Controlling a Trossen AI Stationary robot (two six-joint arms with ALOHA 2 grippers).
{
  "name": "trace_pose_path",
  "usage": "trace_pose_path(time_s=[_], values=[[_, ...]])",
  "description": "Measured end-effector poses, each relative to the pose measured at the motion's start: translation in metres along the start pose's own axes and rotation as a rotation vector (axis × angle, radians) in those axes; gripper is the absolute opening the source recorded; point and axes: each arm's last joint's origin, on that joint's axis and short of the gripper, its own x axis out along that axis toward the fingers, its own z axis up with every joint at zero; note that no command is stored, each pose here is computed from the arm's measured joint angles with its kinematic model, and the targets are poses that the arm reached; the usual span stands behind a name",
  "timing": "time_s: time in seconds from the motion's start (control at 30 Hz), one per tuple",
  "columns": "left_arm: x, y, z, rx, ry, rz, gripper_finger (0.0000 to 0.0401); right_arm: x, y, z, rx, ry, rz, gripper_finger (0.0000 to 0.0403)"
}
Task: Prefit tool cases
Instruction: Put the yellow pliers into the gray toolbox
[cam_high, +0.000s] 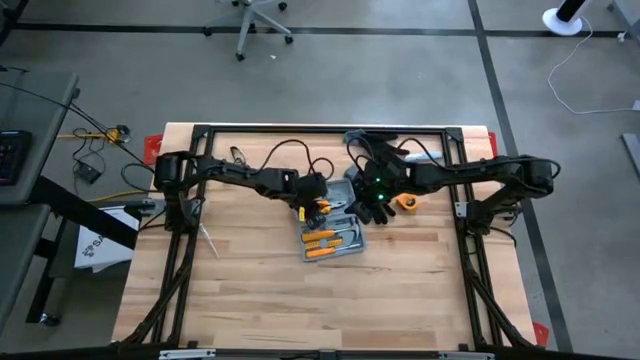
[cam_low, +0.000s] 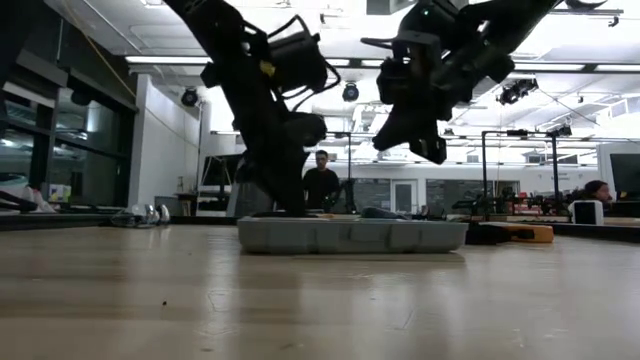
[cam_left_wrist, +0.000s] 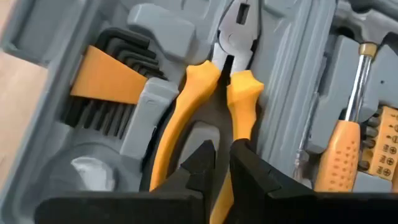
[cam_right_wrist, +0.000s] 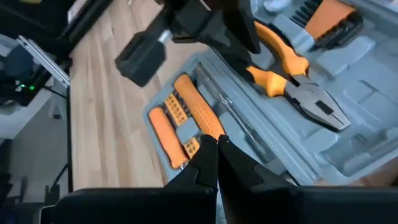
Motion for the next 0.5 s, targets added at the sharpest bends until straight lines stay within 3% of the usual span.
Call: trace_pose_path(time_s=[0.33, 0.5], values=[[-0.004, 0.000, 0.003, -0.011, -0.002, -0.057, 0.0035, 0.000, 0.003, 0.006, 0.025, -0.062, 0.031, 0.0000], [-0.035, -0.009, 0.007, 0.004, -0.076, -0.125, 0.0035, 0.011, -0.001, 0.004, 0.036, -0.025, -0.004, 0.0000]])
